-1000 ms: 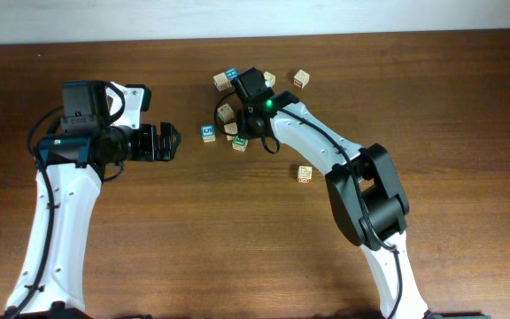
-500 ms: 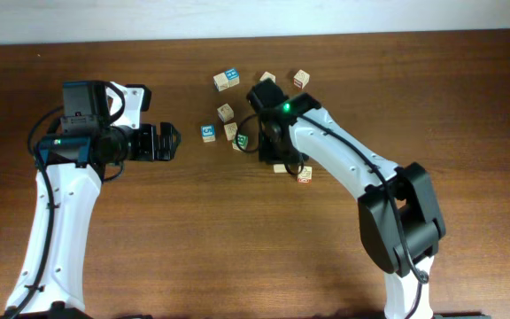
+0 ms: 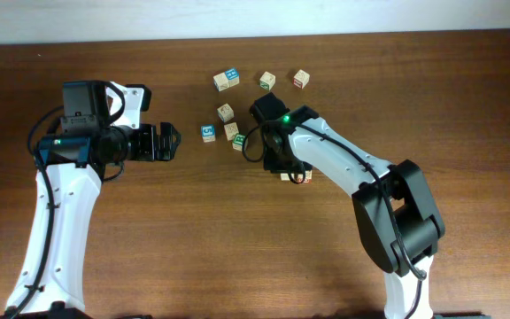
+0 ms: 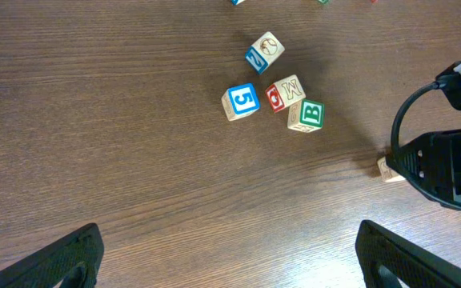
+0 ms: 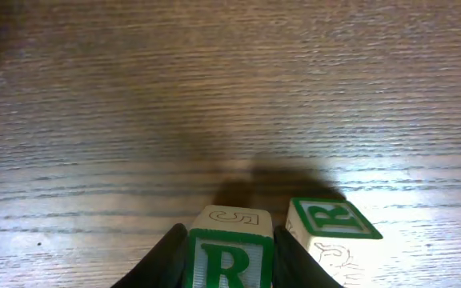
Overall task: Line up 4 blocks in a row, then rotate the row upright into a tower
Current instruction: 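Move the right gripper into the cluster and grasp the green B block, then place the green B block beside the R block with the right gripper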
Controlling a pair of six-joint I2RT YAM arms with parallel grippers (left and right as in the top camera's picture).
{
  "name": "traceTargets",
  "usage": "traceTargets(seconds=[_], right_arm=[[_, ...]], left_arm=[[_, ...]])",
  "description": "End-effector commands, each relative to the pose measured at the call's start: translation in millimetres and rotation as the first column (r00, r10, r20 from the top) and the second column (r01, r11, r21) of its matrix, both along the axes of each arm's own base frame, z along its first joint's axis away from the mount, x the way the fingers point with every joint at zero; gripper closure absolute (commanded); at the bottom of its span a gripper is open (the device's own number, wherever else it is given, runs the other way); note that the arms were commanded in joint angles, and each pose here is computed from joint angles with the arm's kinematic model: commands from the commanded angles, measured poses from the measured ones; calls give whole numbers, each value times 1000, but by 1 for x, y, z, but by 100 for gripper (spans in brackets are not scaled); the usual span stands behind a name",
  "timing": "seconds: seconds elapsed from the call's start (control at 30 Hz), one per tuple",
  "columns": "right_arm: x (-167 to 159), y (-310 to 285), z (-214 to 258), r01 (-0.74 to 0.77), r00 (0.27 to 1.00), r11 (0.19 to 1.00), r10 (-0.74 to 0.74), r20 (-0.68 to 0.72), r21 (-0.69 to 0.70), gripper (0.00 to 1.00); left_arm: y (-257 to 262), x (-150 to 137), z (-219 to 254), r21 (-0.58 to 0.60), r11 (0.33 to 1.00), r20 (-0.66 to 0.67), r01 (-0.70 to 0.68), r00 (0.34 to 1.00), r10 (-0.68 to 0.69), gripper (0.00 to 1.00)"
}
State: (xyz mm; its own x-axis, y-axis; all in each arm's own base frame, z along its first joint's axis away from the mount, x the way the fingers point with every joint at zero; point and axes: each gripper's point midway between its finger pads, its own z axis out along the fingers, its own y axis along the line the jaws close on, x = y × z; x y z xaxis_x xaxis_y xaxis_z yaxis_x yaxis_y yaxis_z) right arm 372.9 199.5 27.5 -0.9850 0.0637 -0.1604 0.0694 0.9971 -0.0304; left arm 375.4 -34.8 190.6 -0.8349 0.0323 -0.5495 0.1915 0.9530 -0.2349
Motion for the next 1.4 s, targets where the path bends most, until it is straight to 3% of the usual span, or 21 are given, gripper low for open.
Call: traceTargets(seconds=[0.0, 0.13, 0.33, 0.4, 0.47, 0.57, 0.7, 0.77, 1.0, 1.3, 1.37], right_arm=[[1, -4, 2, 5, 1000, 1000, -4, 17, -25, 69], [0, -4, 2, 5, 1000, 1000, -4, 15, -25, 63], [5, 1, 7, -32, 999, 999, 33, 28, -13, 62], [20, 11, 31, -114, 991, 993, 114, 72, 0, 62], [47, 27, 66, -184, 968, 983, 177, 179, 26, 50], [80, 65, 90, -259, 921, 953, 195, 339, 156, 47], [83, 92, 64, -77, 957, 952, -13, 290, 296, 51], [81, 96, 40, -21, 968, 953, -56, 245, 303, 45], [78, 104, 0, -3, 979, 957, -56, 197, 290, 46], [70, 108, -10, -15, 981, 960, -40, 189, 280, 47], [71, 108, -10, -15, 980, 960, -41, 193, 278, 53]], left_arm=[[-1, 3, 5, -4, 1000, 16, 16, 1000, -16, 1], [-1, 3, 5, -4, 1000, 16, 15, 1000, -15, 1], [-1, 3, 5, -4, 1000, 16, 16, 1000, -16, 1], [-1, 3, 5, -4, 1000, 16, 16, 1000, -16, 1], [-1, 3, 5, -4, 1000, 16, 16, 1000, -16, 1], [-1, 3, 5, -4, 1000, 16, 16, 1000, -16, 1], [-1, 3, 5, -4, 1000, 16, 16, 1000, -16, 1], [-1, 3, 5, -4, 1000, 16, 16, 1000, -16, 1], [-1, 3, 5, -4, 1000, 16, 16, 1000, -16, 1], [-1, 3, 5, -4, 1000, 16, 16, 1000, -16, 1], [-1, 3, 5, -4, 1000, 16, 16, 1000, -16, 1]])
